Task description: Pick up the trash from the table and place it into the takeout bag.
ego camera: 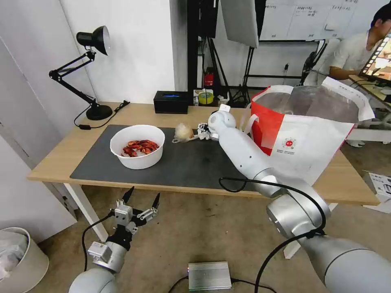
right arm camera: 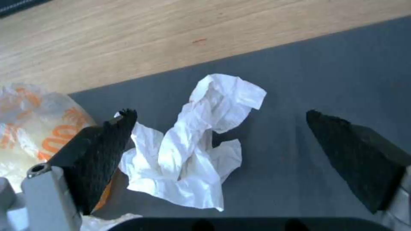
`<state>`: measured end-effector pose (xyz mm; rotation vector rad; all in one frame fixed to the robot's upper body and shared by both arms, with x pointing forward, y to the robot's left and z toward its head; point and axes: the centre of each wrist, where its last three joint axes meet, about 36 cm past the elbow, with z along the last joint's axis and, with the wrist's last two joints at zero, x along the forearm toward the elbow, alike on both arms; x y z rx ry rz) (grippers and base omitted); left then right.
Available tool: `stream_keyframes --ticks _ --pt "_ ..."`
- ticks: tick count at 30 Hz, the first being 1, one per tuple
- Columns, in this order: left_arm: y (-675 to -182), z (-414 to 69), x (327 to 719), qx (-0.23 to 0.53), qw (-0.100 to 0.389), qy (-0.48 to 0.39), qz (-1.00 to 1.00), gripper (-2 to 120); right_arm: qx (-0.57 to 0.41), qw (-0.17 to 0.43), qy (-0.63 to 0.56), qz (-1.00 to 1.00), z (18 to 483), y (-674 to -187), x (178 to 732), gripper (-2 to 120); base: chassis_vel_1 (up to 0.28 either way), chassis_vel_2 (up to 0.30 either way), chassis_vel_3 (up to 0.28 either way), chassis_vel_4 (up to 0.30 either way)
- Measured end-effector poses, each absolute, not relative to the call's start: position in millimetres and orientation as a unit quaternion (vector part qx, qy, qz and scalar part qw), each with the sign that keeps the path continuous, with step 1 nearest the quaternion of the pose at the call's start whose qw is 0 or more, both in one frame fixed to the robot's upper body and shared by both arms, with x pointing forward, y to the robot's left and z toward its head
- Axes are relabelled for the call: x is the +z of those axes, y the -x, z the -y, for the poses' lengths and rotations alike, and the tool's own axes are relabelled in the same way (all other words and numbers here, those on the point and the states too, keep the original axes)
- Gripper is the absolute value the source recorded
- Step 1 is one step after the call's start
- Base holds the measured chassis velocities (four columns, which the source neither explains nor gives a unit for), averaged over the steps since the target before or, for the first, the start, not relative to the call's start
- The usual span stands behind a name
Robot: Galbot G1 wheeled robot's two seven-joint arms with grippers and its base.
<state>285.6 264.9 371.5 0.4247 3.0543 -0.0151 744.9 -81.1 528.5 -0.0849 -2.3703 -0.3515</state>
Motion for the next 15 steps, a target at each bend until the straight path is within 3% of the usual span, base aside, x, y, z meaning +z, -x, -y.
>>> stream_keyframes --ticks 7,15 --pt "-284.2 -264.7 371.9 -0.006 0.03 -0.137 -0.99 100 -0.128 0.368 0.029 0.92 83.5 -748.5 528.9 99 0.0 0.0 0.0 0.0" --pt "-284.5 -264.3 373.1 -0.007 0.032 -0.137 -0.99 100 -0.128 0.372 0.032 0.919 85.9 -750.0 527.3 72 0.0 0.0 0.0 0.0"
